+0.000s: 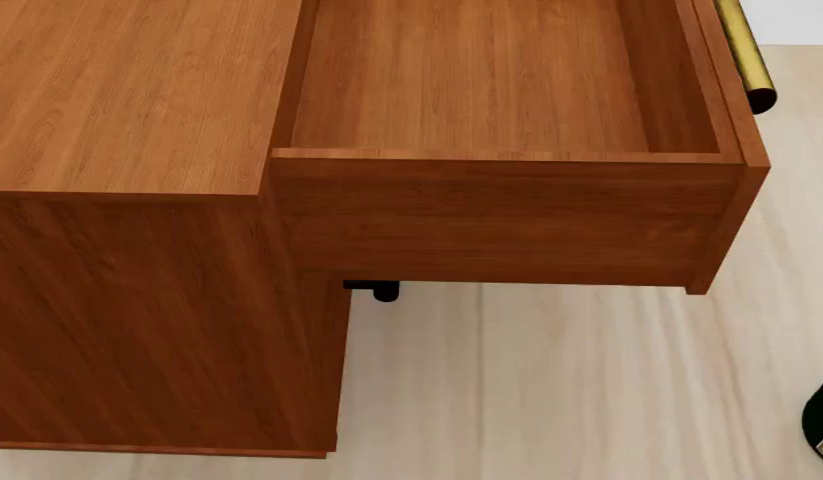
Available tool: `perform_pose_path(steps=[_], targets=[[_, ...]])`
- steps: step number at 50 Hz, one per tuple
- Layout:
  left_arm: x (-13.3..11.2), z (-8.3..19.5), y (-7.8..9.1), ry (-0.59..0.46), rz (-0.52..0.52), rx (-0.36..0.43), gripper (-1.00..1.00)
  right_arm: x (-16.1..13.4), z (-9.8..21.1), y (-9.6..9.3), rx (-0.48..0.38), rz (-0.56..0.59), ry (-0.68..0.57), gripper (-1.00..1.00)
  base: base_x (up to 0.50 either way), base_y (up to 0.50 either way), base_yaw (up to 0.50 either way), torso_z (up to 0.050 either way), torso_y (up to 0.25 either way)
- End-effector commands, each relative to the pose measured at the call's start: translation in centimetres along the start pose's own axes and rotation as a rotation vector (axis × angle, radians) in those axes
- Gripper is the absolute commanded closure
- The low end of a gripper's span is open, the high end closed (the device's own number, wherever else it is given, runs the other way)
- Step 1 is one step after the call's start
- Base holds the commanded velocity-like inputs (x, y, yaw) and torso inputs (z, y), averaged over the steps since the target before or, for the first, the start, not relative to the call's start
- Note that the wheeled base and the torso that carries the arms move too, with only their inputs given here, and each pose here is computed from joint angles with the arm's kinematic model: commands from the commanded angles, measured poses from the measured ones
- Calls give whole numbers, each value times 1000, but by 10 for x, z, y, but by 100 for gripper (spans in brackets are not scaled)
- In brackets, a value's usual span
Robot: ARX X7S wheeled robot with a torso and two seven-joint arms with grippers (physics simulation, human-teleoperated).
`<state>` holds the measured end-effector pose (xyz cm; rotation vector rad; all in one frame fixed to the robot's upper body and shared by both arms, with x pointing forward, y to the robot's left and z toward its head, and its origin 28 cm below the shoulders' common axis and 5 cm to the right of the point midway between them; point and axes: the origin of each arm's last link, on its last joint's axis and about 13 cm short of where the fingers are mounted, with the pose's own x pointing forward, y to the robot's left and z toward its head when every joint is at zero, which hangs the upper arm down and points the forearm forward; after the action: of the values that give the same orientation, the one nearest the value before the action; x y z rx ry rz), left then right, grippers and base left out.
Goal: Close the bottom drawer of the cabinet and open the top drawer.
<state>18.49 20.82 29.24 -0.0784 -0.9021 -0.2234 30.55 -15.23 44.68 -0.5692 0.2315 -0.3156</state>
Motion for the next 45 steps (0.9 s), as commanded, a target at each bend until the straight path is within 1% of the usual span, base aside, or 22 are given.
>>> perform_pose_path(steps=[1,5,13,15,18,24,30,38,43,45], targets=[[1,2,-1,-4,-2,-1,-100,-14,0,-16,32,-29,-17,-100,0,0,0,0,0],[1,2,-1,-3,-4,0,-100,-20,-9,-21,53,-44,-14,-100,0,0,0,0,0],[1,1,-1,-5,-9,0,-100,-38,-32,-34,128,-67,-32,-100,0,0,0,0,0],[1,1,-2,-5,-9,-3,-100,-42,-35,-36,127,-76,-33,-100,0,0,0,0,0],[2,1,-2,-6,-12,-2,-100,-49,-43,-41,155,-92,-39,-100,0,0,0,0,0],[2,2,-3,-6,-16,0,-100,-62,-53,-52,204,-119,-58,-100,0,0,0,0,0],[3,1,-3,-5,-18,3,-100,-78,-62,-62,231,-146,-77,-100,0,0,0,0,0],[3,1,-3,-4,-19,2,-100,-96,-74,-67,256,-169,-94,-100,0,0,0,0,0],[3,0,-3,-6,-19,9,-100,-104,-83,-67,269,-177,-97,-100,0,0,0,0,0],[3,1,-3,-6,-20,10,-100,-110,-87,-66,288,-185,-103,-100,0,0,0,0,0]])
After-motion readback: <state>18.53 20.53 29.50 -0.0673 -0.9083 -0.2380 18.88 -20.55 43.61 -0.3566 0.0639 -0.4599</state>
